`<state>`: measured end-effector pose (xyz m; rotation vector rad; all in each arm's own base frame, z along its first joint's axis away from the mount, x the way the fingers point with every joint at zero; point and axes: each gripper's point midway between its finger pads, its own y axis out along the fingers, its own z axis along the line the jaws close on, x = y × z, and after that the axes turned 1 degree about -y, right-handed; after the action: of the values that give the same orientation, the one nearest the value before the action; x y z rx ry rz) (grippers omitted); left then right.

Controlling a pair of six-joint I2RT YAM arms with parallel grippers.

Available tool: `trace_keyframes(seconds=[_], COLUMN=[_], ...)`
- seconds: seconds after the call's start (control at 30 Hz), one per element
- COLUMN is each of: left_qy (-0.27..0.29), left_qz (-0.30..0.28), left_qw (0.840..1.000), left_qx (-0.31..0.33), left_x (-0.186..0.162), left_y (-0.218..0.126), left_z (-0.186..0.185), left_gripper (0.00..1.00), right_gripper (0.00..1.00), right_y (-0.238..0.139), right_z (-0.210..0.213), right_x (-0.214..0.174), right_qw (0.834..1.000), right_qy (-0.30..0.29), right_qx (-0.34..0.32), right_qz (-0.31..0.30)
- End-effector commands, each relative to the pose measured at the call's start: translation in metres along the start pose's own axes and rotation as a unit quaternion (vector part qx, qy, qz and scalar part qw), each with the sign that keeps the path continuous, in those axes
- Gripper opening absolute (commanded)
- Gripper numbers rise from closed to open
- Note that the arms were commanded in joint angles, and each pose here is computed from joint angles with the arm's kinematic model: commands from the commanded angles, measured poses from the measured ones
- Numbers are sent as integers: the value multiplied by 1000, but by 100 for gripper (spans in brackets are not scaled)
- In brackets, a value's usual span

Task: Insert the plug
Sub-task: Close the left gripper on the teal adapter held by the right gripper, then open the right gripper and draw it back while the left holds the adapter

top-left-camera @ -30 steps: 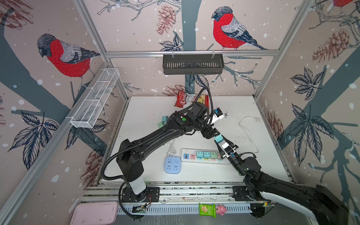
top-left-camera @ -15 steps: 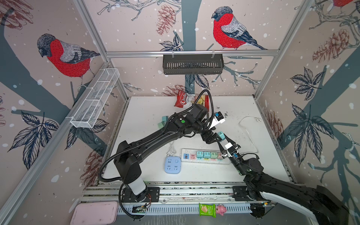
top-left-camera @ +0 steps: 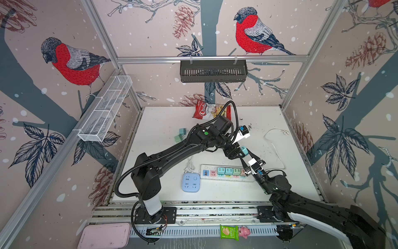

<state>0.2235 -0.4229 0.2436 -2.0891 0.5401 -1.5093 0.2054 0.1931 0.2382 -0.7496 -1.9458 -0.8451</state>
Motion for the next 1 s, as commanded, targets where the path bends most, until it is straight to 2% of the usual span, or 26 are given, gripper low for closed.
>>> trace_keyframes(seconds=[0.0,0.37,0.47,0.63,0.67,0.83,0.97], left_qy=[3,8,7,1,1,5,11], left_qz=[5,0,4,20,20,18,14], left_qw=[1000,1000,1000,1000,999,1000,1000], left_qx=[-14,-18,-20,-24,-25,-23,-18], left_x=[-2,0,-1,-4,-4,-2,0], left_y=[1,0,1,4,4,2,-1], left_z=[-5,-7,-7,-6,-6,-7,-7], left_gripper=[68,67,55,16,12,6,2], right_gripper=[2,2,2,2,2,4,25], right_y=[-5,0,0,-1,-1,-1,-2], right_z=[8,17,18,15,15,14,11], right_x=[0,2,2,4,4,4,4], right_qw=[1000,999,999,999,999,1000,1000], right_qy=[1,-3,-2,2,2,4,8], right_qx=[16,33,32,27,27,23,15], right_qz=[-12,-12,-13,-17,-17,-16,-15])
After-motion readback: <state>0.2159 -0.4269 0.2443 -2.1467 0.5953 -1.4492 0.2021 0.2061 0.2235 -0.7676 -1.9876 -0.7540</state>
